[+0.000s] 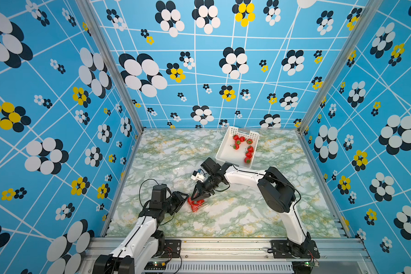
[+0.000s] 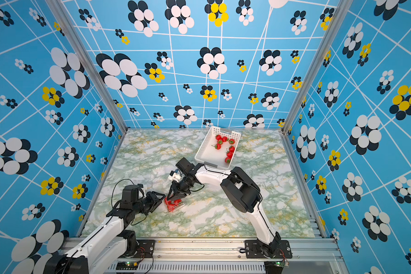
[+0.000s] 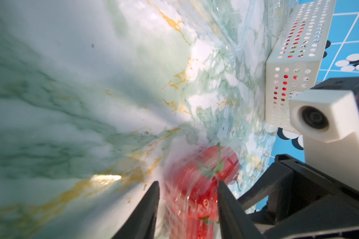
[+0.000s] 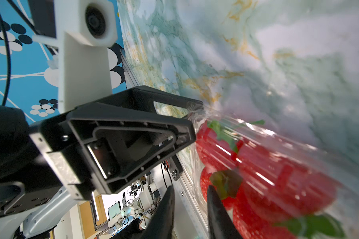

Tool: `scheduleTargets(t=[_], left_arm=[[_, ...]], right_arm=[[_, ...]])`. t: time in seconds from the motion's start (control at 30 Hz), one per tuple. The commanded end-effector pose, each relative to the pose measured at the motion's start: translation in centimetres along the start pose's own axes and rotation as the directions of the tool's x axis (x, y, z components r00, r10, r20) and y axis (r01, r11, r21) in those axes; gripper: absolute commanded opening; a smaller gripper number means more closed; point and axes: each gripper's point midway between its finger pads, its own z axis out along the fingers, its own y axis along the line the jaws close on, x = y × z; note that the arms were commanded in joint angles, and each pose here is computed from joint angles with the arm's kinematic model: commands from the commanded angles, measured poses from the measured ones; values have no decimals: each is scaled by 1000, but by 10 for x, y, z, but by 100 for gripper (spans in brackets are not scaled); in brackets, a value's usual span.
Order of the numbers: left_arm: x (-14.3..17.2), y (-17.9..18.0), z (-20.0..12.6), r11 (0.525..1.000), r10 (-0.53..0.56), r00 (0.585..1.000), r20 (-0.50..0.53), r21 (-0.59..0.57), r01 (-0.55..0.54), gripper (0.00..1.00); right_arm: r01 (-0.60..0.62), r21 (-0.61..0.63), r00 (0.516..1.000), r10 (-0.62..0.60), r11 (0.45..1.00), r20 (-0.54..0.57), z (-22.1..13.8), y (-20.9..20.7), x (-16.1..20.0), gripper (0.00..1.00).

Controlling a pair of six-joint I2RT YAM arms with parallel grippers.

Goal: Pack strawberries into containers
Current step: Close the packing box at the center of the board.

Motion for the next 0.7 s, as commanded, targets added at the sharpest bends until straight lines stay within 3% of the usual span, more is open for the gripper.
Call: scheduleTargets(t=[0.0, 0.4, 0.67], left_arm=[[4, 3, -4, 1000, 16, 1000, -5, -24, -16, 50], [17, 4, -2, 1000, 8, 999, -42, -12, -9, 44], [20, 1, -7, 1000, 14, 1000, -12, 6, -14, 49]], right_arm=[[26, 16, 1000, -26, 1000, 3, -7, 11, 4, 29], [25, 26, 1000, -25, 999, 9, -10, 6, 10, 28], [13, 23, 1000, -14, 1000, 4, -7, 2, 12, 22]])
